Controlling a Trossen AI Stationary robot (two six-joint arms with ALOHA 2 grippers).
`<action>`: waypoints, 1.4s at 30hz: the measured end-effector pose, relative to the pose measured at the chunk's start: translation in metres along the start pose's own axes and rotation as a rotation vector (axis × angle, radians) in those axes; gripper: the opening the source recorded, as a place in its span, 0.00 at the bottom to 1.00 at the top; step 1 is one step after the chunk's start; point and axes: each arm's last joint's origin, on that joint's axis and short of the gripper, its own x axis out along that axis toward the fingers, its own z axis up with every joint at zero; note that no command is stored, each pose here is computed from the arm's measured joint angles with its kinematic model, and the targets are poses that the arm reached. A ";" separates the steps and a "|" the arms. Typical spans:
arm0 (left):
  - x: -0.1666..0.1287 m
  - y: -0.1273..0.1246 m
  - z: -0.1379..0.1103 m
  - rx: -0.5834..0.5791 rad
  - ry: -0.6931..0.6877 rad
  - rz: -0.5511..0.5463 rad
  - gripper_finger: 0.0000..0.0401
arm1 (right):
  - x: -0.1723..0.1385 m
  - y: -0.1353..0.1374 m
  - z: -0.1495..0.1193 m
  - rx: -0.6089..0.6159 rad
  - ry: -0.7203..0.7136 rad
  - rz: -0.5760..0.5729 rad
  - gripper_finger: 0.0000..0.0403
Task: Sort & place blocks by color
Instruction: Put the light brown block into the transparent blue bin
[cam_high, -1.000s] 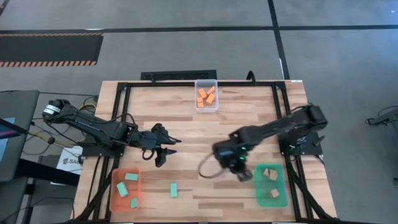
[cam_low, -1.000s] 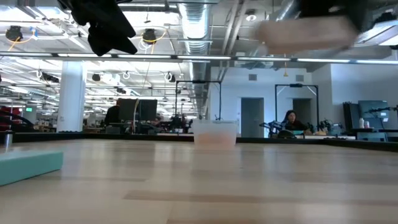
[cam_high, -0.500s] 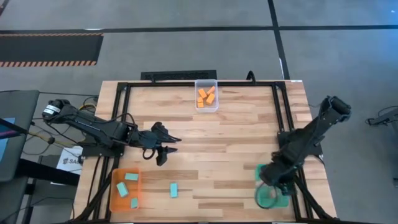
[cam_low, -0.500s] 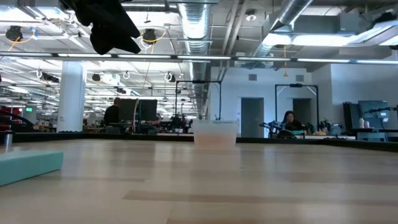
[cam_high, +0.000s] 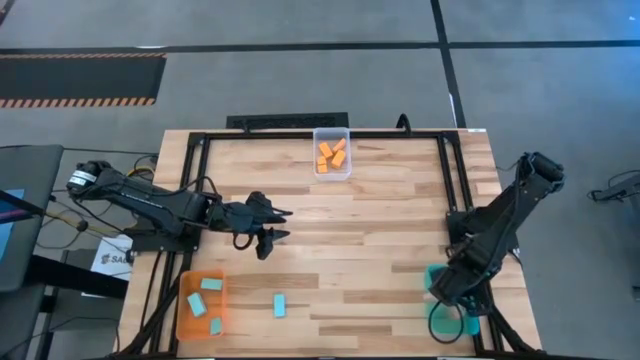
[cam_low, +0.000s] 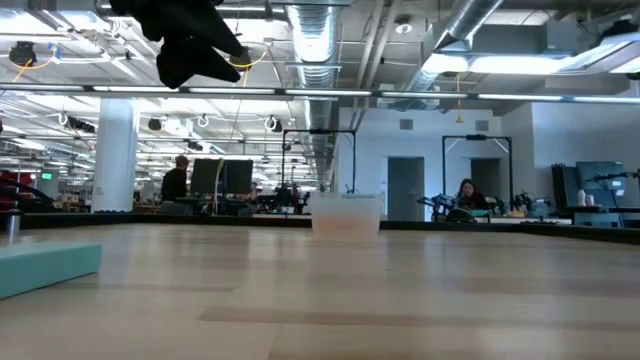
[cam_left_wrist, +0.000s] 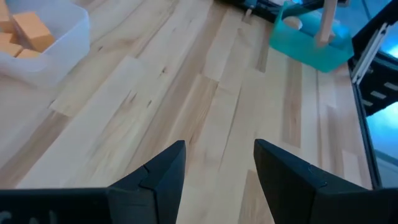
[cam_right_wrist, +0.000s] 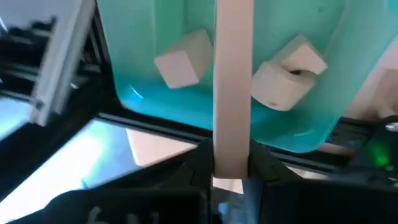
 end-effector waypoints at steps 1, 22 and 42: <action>0.000 0.000 0.001 -0.003 -0.005 -0.002 0.44 | 0.000 0.000 -0.001 -0.019 0.003 -0.002 0.13; 0.000 0.000 0.001 -0.012 -0.008 -0.003 0.44 | 0.023 0.012 0.016 -0.849 0.204 -0.233 0.13; 0.000 0.000 0.001 0.008 -0.003 0.002 0.44 | 0.034 0.011 0.050 -0.915 0.171 -0.278 0.28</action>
